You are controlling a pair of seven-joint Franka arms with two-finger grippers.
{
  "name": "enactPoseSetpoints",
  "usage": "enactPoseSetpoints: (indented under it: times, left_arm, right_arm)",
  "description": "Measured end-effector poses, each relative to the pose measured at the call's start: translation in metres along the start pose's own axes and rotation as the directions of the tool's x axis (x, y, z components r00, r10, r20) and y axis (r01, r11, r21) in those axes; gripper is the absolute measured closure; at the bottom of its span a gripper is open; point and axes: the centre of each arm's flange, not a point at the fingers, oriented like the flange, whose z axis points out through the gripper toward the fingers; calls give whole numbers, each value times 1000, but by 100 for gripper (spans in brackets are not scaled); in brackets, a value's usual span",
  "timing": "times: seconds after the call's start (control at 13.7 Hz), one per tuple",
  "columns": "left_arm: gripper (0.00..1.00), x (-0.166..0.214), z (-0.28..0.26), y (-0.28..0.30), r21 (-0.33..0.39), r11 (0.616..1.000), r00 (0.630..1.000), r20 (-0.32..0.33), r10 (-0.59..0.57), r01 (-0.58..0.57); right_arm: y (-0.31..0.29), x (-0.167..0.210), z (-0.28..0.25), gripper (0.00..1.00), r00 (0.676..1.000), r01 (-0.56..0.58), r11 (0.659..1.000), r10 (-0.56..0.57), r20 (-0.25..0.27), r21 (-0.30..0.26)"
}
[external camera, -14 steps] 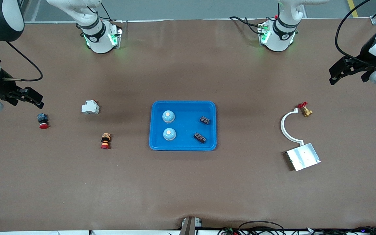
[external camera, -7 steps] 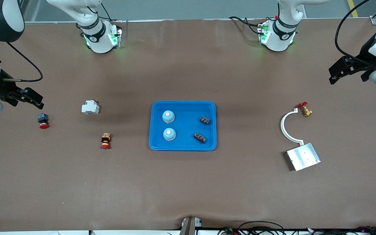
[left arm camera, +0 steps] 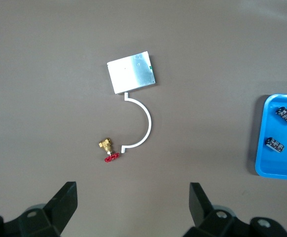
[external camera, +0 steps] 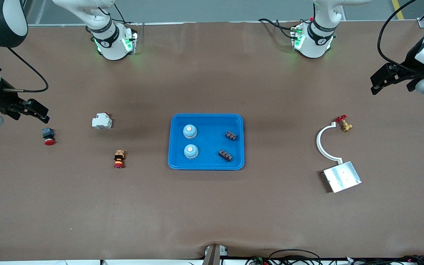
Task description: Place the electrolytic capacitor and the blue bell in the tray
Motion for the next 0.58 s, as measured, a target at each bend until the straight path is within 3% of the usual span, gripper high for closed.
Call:
enactPoseSetpoints:
  times: [0.58]
  left_arm:
    - [0, 0, -5, -3, -2, 1000, 1000, -9, -6, 6]
  right_arm:
    - [0, 0, 0, 0, 1000, 0, 1000, 0, -1, 0]
